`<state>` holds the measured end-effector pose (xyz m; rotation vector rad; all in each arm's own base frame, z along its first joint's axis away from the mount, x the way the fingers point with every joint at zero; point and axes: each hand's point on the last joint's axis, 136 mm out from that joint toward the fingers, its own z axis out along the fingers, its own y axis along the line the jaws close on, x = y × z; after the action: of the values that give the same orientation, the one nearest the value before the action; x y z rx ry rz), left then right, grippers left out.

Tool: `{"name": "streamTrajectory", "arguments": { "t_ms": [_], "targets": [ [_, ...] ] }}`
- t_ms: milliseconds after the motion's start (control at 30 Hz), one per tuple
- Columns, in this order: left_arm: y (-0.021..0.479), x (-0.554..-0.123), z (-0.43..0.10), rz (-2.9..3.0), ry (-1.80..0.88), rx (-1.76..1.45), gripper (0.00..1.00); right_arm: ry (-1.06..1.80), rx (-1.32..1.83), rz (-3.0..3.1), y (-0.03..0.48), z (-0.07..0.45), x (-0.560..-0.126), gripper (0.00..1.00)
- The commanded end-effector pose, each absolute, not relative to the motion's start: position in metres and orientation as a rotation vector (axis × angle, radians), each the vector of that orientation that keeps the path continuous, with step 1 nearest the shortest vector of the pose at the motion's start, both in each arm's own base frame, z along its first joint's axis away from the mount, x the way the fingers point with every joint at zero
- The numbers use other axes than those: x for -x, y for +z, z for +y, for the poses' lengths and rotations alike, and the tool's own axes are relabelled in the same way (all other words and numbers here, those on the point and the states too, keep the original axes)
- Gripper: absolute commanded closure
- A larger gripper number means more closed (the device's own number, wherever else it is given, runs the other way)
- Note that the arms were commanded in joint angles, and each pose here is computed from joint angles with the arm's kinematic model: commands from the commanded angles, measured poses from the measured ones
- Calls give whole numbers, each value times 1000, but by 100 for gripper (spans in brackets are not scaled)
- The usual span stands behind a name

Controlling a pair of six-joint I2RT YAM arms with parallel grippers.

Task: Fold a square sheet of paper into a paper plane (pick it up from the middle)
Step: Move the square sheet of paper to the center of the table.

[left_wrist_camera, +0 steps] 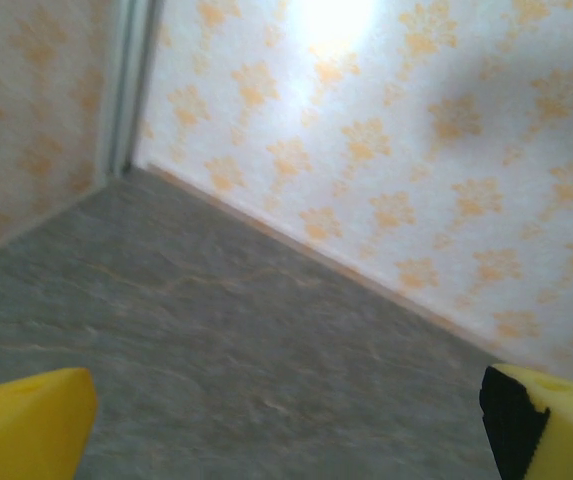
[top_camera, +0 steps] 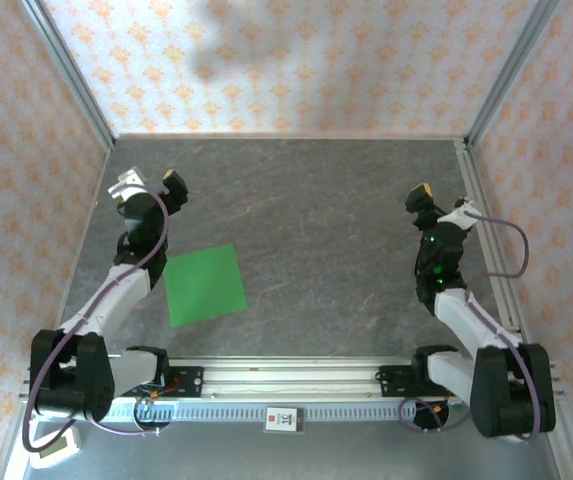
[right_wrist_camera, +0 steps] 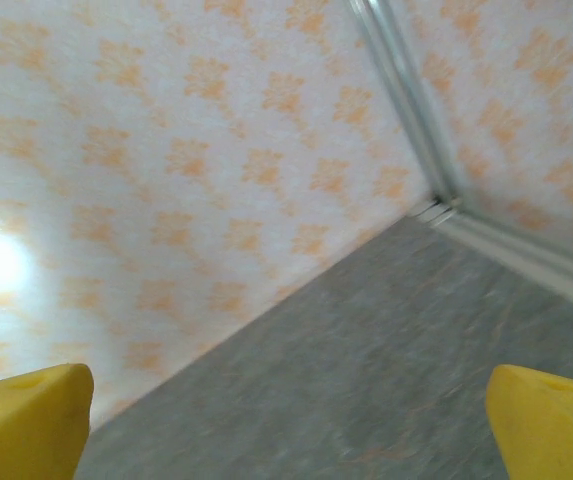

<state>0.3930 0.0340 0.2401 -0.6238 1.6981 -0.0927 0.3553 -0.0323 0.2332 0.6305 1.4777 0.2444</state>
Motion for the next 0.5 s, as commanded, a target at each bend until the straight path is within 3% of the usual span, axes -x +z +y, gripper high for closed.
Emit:
{"name": "streamTrajectory", "arguments": {
  "t_ms": [0, 200, 467],
  "targets": [
    [163, -359, -5, 2084, -136, 729, 1, 581, -592, 1601, 212, 14, -344, 0],
    [100, -330, -43, 2255, -120, 738, 1, 875, -473, 1827, 186, 85, -322, 0],
    [50, -315, -45, 2303, 18, 773, 1, 934, -488, 1957, 149, 105, -286, 2]
  ]
}}
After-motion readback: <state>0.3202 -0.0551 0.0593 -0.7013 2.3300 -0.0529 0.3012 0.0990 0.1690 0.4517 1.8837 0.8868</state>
